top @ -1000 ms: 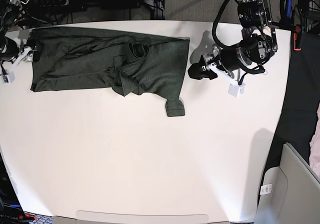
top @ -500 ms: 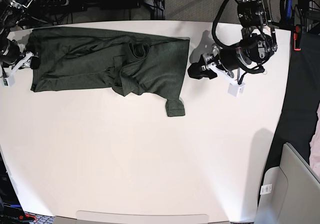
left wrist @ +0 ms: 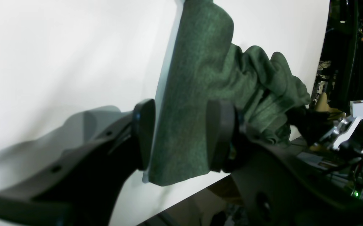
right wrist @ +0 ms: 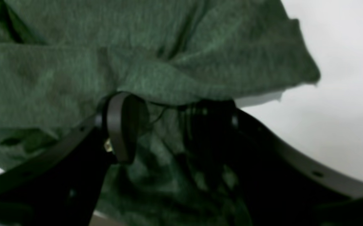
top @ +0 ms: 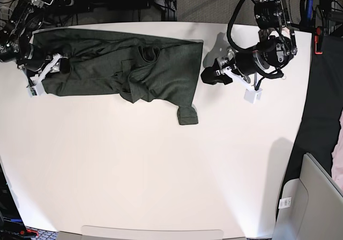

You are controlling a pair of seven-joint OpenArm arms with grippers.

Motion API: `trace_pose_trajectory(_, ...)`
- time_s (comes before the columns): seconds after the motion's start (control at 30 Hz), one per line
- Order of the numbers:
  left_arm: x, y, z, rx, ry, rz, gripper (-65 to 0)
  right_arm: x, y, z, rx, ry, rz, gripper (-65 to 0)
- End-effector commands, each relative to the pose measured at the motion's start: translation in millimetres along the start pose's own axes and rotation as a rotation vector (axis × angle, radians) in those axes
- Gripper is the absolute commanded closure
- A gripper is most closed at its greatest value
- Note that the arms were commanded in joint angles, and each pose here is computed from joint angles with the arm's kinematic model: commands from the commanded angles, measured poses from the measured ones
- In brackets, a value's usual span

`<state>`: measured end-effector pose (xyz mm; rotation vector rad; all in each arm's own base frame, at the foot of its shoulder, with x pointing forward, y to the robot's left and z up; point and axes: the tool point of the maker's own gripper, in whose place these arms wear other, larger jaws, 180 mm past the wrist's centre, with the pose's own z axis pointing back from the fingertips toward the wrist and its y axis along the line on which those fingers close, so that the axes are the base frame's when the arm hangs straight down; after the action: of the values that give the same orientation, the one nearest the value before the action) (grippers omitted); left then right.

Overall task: Fold the T-shirt properly
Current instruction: 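Grasp the strip's other end with the right gripper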

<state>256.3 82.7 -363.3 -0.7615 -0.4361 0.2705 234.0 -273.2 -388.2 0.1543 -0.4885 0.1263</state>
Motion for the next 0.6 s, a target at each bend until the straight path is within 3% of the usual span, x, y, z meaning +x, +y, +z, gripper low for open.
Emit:
trace_pose_trajectory(0.0, 6.0, -10.6, 2.8, -0.037, -0.01, -0.009, -26.5, -2.8, -2.7, 5.6, -0.02, 0.016, 0.014, -32.5)
trace_pose_trajectory(0.47, 0.0, -7.3, 3.1, -0.03, -0.001, 0.0, -26.5, -1.5, 34.1, -14.0, 0.063, 0.023, 0.03, -32.1)
trace_pose_trajectory(0.57, -1.6, -6.7, 3.3, -0.029, 0.001, 0.001, -26.5, 3.2, 40.0, -16.3, 0.079, 0.008, 0.023, -27.5)
